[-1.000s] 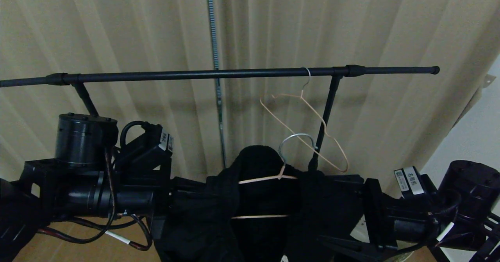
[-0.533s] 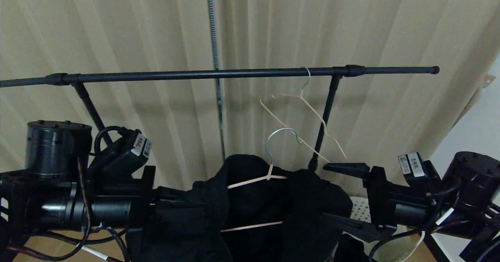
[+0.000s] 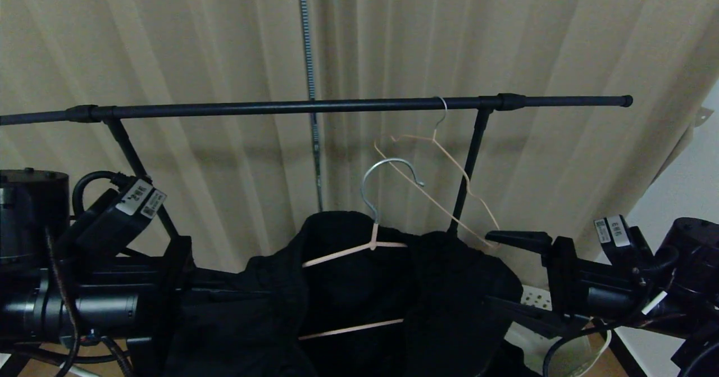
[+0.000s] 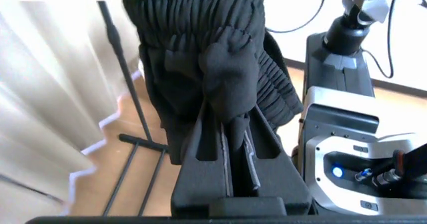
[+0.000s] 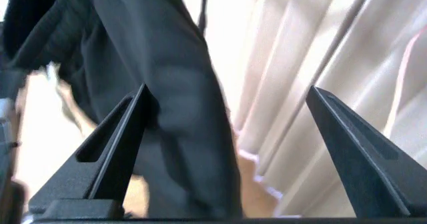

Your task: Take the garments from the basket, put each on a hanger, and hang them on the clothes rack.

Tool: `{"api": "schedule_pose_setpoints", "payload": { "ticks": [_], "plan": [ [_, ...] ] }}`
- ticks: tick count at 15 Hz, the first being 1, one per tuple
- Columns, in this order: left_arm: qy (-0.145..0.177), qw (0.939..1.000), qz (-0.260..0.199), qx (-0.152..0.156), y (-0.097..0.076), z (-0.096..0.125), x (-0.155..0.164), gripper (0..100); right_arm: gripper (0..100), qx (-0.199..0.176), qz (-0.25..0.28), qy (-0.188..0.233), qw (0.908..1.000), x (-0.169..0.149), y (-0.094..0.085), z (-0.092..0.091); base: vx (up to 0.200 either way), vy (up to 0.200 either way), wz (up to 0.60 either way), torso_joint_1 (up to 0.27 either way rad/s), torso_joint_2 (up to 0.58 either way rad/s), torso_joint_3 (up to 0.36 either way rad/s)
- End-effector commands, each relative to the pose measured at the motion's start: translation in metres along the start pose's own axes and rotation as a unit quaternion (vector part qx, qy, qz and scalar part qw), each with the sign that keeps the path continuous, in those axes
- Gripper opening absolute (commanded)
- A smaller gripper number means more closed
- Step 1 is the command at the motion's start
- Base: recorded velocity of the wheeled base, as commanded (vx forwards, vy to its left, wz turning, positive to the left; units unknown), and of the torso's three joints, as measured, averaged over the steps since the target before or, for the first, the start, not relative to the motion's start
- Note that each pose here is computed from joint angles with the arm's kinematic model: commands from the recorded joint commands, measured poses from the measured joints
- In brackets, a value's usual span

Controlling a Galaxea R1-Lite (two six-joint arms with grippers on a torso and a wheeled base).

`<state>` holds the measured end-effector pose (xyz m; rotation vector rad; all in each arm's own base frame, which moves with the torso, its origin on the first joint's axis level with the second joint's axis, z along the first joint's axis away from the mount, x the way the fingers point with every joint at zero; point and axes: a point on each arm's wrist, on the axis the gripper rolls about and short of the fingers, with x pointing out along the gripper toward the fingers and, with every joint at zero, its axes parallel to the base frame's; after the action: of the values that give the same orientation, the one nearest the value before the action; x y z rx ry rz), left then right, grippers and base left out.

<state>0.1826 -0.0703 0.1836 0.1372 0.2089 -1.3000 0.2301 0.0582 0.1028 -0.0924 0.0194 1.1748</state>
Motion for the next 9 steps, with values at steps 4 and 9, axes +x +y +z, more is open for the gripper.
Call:
{"api": "schedule_pose_setpoints", "payload": {
  "ticks": [4,9],
  "plan": [
    [-0.011,0.9998,0.009,0.012,-0.003,0.006,-0.007,0,100,0.048,0.036,0.020,0.9980,-0.019,0.020,-0.020,0.000,0.000,0.00,0.000,0.00,0.000],
    [-0.015,0.9998,0.010,0.010,-0.006,0.009,-0.009,0,100,0.109,0.046,0.055,0.9915,-0.012,0.011,-0.061,0.000,0.000,0.00,0.000,0.00,0.000]
  ]
}}
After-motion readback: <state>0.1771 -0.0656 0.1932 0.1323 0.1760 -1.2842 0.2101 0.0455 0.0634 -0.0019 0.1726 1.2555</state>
